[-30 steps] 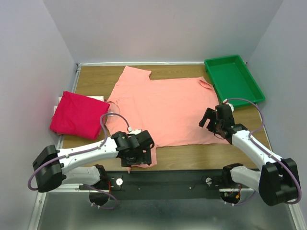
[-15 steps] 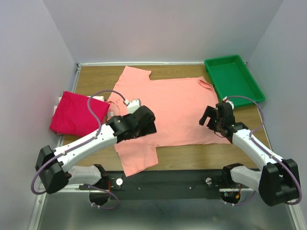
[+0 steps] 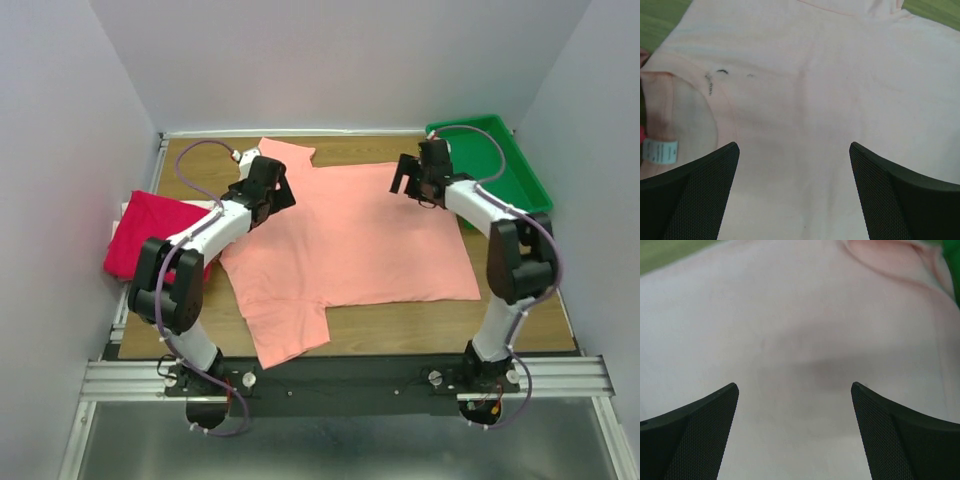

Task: Fold and stack the t-shirts
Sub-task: Flatten the tshirt out

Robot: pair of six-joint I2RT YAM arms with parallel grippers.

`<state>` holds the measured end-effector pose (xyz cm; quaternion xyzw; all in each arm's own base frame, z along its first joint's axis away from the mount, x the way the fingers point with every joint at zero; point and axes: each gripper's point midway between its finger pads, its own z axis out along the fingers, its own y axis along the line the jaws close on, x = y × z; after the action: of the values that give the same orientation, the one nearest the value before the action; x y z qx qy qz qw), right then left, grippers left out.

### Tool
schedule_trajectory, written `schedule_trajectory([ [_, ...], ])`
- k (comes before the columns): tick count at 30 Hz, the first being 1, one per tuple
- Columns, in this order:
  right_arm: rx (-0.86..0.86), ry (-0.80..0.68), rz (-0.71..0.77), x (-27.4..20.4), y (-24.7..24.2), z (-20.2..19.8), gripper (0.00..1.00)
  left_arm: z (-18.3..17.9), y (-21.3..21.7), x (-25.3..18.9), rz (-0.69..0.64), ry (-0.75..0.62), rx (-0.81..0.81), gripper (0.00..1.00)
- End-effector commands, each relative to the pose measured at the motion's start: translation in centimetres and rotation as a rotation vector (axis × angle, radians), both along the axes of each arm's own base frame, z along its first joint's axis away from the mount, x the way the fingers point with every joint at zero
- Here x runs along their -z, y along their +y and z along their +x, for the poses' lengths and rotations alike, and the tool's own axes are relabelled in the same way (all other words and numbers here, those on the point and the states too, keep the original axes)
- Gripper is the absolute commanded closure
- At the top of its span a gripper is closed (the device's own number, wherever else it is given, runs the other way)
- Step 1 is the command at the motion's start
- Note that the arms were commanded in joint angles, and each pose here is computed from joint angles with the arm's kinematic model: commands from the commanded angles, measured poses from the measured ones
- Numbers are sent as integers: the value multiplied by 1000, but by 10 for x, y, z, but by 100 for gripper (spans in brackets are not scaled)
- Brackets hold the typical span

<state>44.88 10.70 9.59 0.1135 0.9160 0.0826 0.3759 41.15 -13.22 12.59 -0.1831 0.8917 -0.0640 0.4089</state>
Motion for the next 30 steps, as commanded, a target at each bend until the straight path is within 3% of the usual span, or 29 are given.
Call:
schedule_trajectory([
  [1,-57,-23,-52,11,10,56,0,29,-10,21,48,2,88,2],
  [4,-100,-81,-66,6,22,103,0,39,-4,57,71,77,95,2],
  [9,-100,-95,-117,23,22,140,0,35,10,88,101,149,78,2],
  [18,-23,-41,-286,61,-9,160,0,27,26,107,56,191,72,2],
  [30,93,-85,-345,50,-71,196,0,27,30,117,53,229,73,2],
])
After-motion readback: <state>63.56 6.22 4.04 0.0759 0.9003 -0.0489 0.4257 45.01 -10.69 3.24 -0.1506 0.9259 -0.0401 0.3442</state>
